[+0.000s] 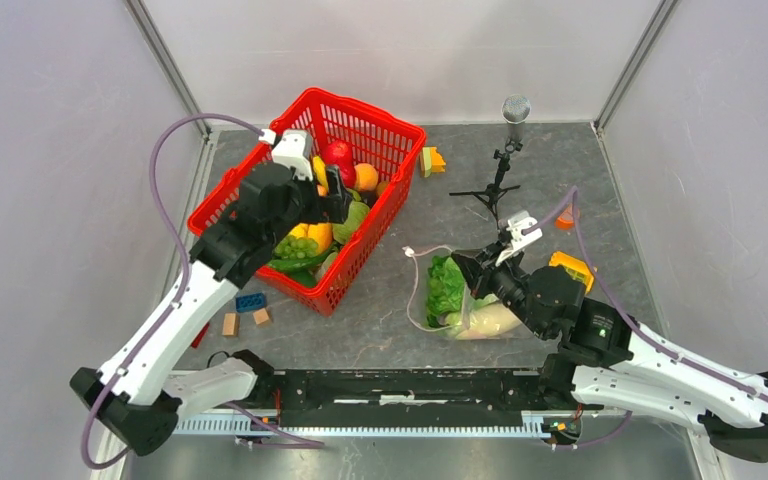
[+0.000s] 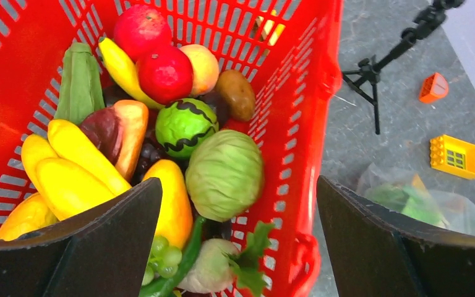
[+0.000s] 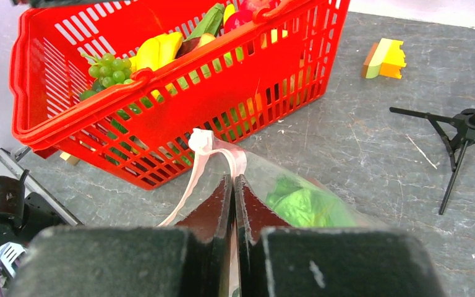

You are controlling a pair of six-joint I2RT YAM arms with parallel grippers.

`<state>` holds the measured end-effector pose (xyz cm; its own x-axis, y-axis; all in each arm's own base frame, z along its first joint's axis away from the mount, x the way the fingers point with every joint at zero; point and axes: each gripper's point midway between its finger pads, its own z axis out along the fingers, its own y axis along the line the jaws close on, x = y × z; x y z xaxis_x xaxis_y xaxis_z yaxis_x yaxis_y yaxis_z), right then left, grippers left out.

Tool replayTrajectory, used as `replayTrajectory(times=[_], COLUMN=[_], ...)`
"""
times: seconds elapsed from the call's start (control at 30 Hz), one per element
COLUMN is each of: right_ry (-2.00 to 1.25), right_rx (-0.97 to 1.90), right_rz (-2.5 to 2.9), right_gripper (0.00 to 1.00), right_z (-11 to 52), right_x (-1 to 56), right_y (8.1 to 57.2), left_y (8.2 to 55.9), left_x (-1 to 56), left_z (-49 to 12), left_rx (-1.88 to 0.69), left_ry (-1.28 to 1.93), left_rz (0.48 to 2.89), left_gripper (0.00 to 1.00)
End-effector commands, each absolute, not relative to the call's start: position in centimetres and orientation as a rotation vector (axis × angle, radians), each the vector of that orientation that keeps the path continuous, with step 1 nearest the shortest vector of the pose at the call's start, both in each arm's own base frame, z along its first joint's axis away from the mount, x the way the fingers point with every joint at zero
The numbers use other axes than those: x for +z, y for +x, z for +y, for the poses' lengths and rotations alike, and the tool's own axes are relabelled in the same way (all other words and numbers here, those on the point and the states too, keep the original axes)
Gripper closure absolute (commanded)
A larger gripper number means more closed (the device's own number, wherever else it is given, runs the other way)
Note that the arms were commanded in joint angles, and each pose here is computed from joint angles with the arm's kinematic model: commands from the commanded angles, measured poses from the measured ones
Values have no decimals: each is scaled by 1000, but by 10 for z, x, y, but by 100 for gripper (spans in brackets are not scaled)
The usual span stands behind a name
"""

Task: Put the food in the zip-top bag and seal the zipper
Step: Adjust the zipper food storage bag at the center of the board, then pick up the fake vegetable from the bin.

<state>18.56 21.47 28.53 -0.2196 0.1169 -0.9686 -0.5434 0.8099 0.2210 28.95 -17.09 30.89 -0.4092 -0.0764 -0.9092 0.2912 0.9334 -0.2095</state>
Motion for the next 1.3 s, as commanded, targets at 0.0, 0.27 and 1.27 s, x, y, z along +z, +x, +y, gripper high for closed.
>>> replayTrajectory(times=[0.0,0.27,1.27], right_ry=[-315,-318,-293], right_rx=[702,695,711], right_rz=[1672,1691,1713], right_gripper=[93,92,92], right_z=[224,224,225], right_x=[290,281,277], right_y=[183,183,182], left_y=[320,370,476], left_x=[310,262,141], left_z=[-169,-165,-161], left_rx=[-446,-479,-319], left_ry=[151,72,-55], left_rz=[1964,2088,2276], left_gripper=[0,0,11])
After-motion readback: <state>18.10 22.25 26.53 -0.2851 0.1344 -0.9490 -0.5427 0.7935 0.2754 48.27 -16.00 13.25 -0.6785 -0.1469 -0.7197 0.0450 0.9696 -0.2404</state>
